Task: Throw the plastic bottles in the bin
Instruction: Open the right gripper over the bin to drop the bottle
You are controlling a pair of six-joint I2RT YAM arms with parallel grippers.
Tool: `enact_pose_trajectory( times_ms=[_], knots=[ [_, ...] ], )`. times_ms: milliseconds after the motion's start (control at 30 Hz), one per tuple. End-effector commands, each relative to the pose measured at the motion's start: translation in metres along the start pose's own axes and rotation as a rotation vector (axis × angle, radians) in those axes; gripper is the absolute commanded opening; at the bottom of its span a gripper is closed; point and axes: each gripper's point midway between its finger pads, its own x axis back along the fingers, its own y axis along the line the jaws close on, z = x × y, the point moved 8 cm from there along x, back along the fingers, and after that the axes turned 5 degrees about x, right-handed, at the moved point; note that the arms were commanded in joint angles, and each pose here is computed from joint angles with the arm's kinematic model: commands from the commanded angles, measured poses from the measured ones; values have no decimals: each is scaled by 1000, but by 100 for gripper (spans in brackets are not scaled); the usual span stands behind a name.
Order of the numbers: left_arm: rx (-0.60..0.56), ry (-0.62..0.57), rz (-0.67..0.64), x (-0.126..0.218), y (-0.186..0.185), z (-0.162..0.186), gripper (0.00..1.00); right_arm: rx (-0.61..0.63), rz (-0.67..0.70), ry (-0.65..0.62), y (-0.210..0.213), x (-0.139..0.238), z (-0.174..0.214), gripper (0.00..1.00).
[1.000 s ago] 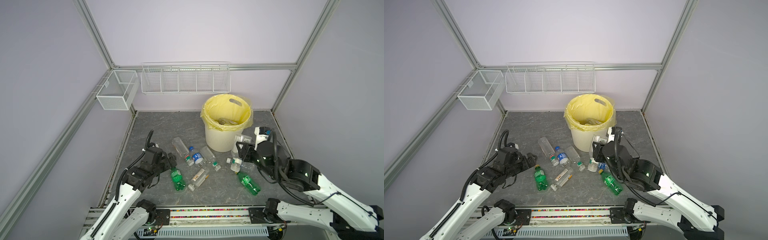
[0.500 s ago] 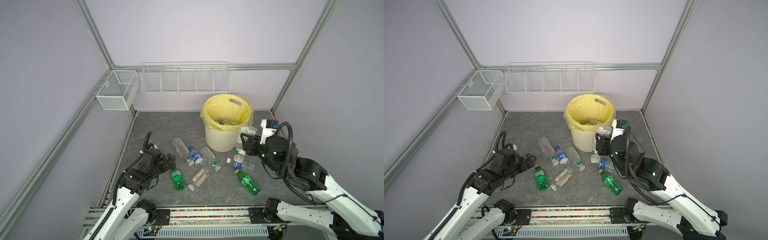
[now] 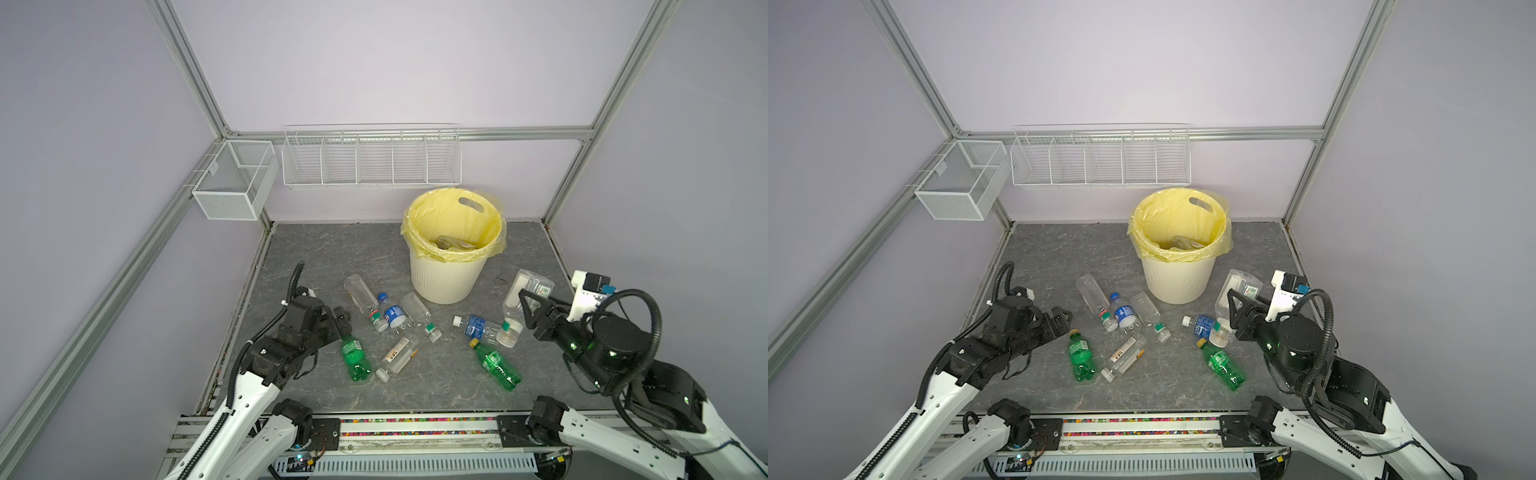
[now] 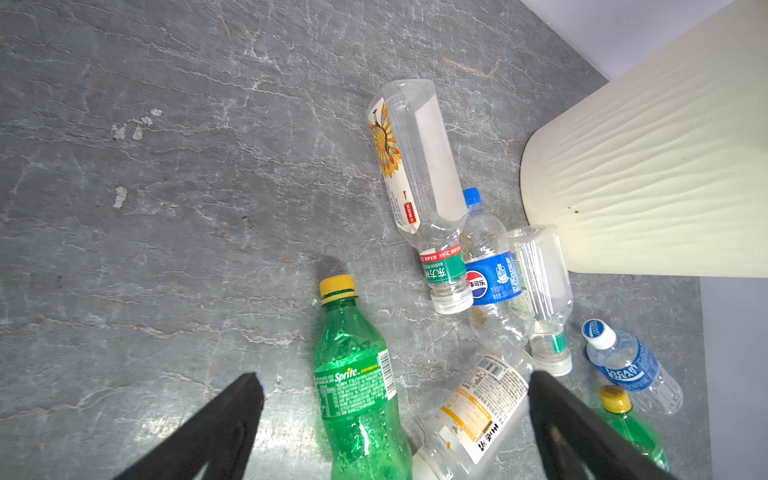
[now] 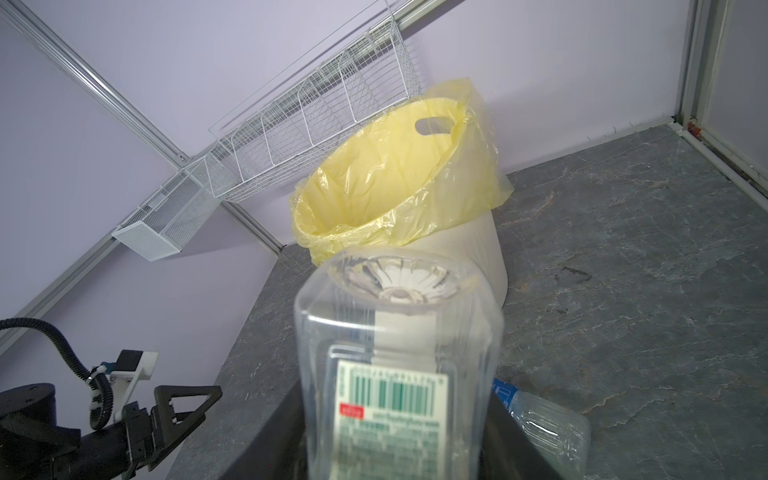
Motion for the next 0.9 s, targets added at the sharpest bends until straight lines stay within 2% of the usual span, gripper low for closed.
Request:
enact_pose_trajectory(
  times_ms=[0, 200, 400, 600, 633, 733, 800, 867],
  knots=[
    [20, 16, -17, -8, 2, 2, 99, 0, 27, 9, -2, -5, 5, 45],
    [21, 17, -14, -6, 3, 3, 99, 35, -13, -16, 27, -24, -11, 45],
    [26, 24, -23, -5, 6, 5, 99, 121, -23, -107, 85, -60, -61, 46],
    [29, -4, -2, 7, 7, 5, 99, 85, 41, -129, 118, -145, -123, 48],
    [31, -7, 0, 8, 7, 5, 99, 78, 65, -116, 116, -166, -130, 54],
    [36, -21, 8, 12, 8, 4, 99, 90, 96, -70, 114, -208, -142, 95],
    [32, -32, 16, 16, 6, 2, 99, 86, 88, -57, 117, -213, -142, 89],
    [24, -40, 10, 18, 6, 0, 99, 69, 57, -66, 116, -210, -139, 88]
  ],
)
